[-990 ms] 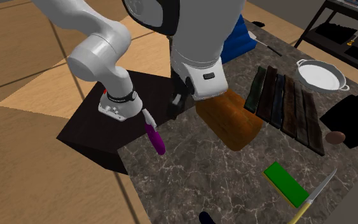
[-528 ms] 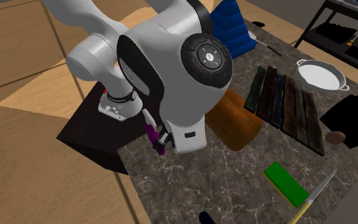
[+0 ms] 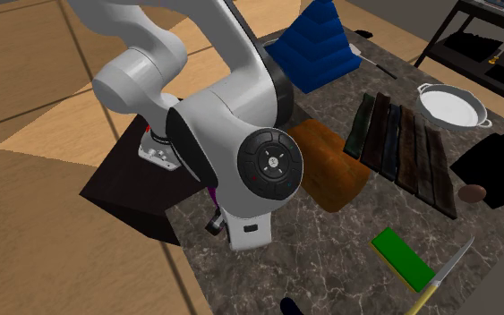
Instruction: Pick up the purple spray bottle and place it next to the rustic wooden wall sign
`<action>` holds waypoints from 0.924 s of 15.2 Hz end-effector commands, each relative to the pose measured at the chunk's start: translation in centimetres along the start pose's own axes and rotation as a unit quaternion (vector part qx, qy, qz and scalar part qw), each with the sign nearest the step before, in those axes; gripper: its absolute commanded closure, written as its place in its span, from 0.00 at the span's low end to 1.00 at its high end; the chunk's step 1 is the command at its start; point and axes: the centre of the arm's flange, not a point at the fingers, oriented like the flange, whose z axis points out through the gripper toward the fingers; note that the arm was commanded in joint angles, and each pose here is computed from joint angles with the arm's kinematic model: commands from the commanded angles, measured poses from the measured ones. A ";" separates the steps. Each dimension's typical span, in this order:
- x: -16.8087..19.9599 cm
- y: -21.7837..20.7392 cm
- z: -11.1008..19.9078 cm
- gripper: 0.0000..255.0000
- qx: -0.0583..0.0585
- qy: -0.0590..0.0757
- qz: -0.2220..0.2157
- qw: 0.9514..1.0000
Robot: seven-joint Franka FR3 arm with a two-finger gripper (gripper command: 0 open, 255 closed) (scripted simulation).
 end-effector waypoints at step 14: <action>0.0 0.0 2.4 1.00 0.000 0.000 0.000 1.000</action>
